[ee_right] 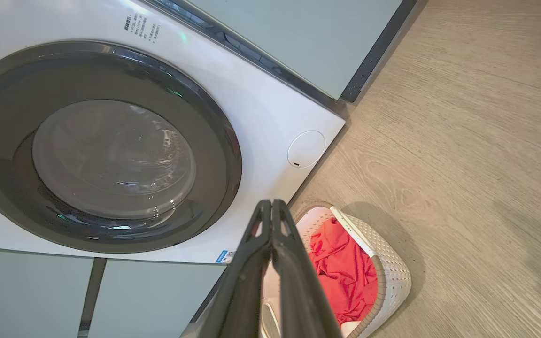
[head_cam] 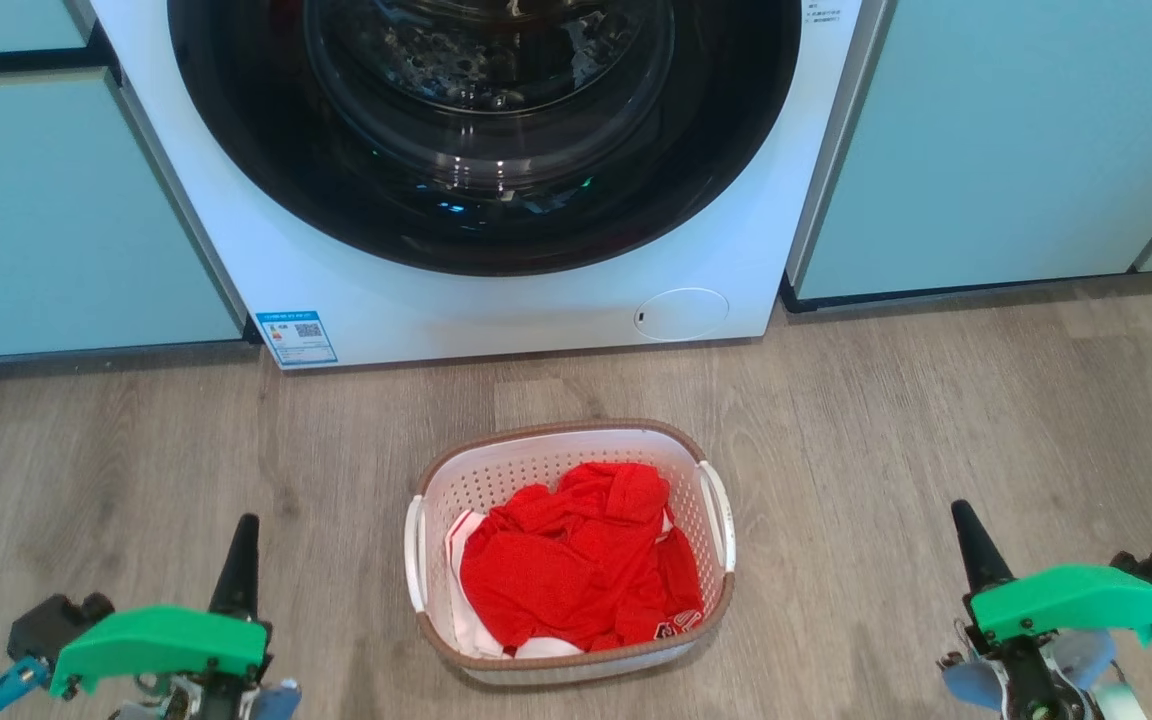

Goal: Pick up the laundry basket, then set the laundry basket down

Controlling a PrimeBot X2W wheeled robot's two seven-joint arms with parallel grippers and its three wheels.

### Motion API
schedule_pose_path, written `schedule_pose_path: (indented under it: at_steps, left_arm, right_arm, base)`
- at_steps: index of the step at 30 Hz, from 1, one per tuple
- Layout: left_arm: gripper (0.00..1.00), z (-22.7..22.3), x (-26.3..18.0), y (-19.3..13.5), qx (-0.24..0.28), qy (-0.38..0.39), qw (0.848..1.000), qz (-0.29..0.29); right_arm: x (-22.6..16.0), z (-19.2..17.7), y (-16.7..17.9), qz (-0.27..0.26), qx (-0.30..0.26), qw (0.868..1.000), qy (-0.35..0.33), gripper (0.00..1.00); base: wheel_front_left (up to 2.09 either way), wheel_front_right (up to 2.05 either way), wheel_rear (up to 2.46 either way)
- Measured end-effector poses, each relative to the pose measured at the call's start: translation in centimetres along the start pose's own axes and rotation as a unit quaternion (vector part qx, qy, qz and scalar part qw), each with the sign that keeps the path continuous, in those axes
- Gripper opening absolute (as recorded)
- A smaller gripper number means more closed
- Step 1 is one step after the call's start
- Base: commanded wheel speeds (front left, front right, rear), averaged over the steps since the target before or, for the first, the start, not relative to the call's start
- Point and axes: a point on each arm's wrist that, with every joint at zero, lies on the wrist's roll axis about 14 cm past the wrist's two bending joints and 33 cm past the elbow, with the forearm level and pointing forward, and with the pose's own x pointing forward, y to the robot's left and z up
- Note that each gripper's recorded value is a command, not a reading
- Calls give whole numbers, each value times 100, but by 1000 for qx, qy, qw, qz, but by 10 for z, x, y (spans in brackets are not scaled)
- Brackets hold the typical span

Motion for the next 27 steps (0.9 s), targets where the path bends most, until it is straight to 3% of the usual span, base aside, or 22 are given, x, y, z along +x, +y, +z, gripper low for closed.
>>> schedule_pose_path:
  at_steps: [27]
  left_arm:
    - [0, 12, 10, -16, -154, 2, 987, -38]
  right_arm:
    - [7, 16, 4, 8, 151, 988, -13, 0]
  base:
    - [0, 0, 0]
